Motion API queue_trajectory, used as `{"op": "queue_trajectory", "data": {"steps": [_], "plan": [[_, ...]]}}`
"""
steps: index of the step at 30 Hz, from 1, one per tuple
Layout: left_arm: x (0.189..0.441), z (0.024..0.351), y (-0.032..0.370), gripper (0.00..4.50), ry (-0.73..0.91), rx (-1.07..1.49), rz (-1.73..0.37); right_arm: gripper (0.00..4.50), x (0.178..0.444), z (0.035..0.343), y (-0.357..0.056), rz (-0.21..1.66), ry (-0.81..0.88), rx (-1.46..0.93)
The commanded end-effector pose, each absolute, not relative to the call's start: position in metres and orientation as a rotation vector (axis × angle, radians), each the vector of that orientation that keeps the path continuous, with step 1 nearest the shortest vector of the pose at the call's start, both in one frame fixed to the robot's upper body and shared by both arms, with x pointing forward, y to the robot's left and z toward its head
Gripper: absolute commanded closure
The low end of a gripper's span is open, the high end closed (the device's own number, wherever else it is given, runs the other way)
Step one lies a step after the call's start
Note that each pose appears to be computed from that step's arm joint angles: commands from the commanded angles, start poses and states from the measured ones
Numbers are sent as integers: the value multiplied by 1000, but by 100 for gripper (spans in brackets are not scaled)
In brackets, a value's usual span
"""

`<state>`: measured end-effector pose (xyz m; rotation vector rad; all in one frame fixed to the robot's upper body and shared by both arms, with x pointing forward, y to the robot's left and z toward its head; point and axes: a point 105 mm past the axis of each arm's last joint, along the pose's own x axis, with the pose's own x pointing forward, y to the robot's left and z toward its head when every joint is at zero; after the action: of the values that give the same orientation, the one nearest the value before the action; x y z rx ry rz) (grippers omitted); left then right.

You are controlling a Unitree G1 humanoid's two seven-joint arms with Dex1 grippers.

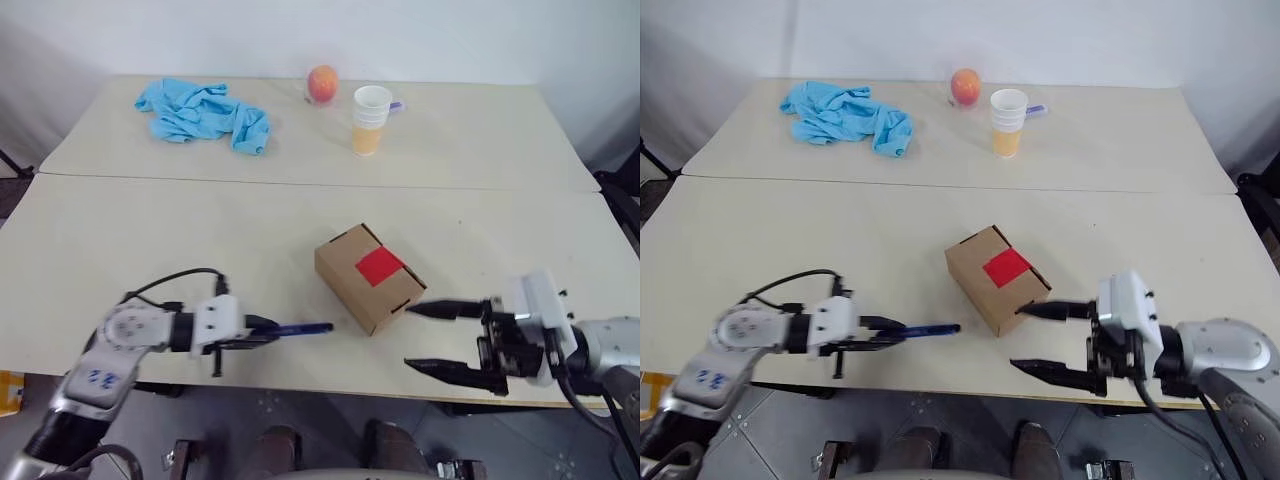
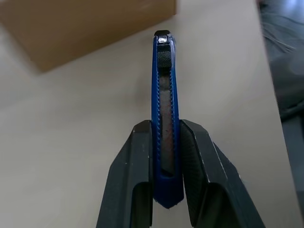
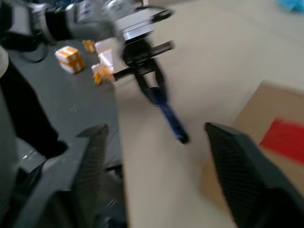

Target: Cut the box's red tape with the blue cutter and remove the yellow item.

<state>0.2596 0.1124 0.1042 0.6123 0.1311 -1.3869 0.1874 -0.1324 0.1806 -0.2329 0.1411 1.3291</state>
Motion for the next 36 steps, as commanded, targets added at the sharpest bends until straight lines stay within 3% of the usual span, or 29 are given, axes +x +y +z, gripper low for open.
{"op": "queue_trajectory", "data": {"steps": [1,6,21,36], "plan": [[255,102,93,404,151,638,-1453,264,182,170,-125,1329,206,-309],[254,96,79,404,212,696,-1508,442,188,152,-109,1297,257,-319],[253,94,65,404,225,722,-1500,447,230,102,-98,1229,307,-413],[258,94,68,404,224,737,-1469,447,230,91,-111,1217,326,-409]]}}
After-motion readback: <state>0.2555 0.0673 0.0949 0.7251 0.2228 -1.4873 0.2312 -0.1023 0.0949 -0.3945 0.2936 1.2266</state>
